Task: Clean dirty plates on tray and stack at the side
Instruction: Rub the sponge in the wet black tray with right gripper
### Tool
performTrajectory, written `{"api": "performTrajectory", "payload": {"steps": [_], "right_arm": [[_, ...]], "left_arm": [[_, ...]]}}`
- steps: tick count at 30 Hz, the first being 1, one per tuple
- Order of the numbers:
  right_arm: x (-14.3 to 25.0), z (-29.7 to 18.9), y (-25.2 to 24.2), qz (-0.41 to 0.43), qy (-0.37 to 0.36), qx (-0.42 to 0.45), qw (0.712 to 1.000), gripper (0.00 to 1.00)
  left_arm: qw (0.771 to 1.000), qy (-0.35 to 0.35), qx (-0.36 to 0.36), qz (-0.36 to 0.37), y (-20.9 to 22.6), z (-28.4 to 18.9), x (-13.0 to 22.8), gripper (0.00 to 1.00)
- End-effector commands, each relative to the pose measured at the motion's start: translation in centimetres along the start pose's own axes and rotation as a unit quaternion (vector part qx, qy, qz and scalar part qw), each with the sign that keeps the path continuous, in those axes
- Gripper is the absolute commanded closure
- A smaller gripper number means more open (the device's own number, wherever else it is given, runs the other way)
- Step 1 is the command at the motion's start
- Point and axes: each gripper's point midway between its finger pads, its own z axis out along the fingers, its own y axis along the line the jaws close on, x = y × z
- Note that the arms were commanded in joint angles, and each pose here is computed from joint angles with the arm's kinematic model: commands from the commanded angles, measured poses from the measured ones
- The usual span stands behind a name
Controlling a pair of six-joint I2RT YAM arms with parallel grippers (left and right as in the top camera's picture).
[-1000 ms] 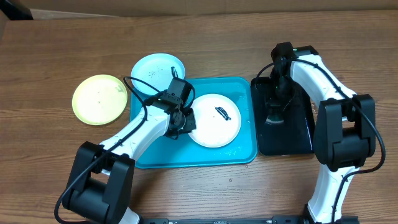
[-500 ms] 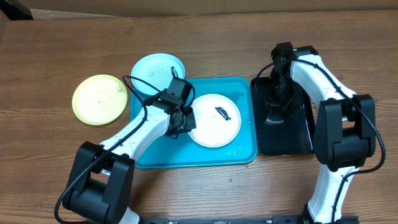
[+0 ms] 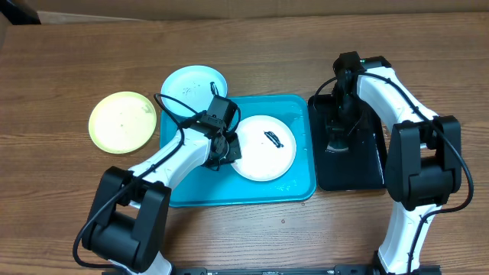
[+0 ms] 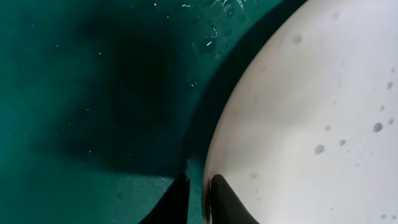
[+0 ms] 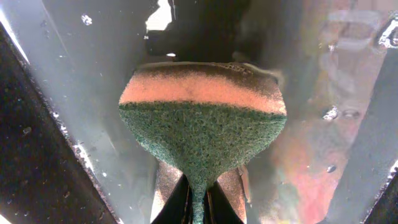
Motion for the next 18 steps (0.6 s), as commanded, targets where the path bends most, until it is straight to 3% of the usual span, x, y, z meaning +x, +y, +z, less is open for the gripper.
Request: {"api": "performTrajectory", "payload": {"steps": [1, 8, 11, 18], "right_arm": [[-1.0, -1.5, 0.1, 0.002, -0.027, -0.005, 1.0, 0.96], [-1.0, -1.5, 0.1, 0.002, -0.027, -0.005, 1.0, 0.96], [-1.0, -1.5, 0.1, 0.002, -0.027, -0.005, 1.0, 0.96], [-1.0, -1.5, 0.1, 0.002, -0.027, -0.005, 1.0, 0.96]], "left_arm": [[1.0, 0.001, -0.011, 0.006, 0.3, 0.4, 0.1, 0.86], [1.0, -0.004, -0.007, 0.007, 0.0, 0.1, -0.3, 0.82], [1.0, -0.005, -0.003, 0.007, -0.3, -0.1, -0.6, 0.88], [1.0, -0.01, 0.001, 0.007, -0.8, -0.7, -1.1, 0.85]]}}
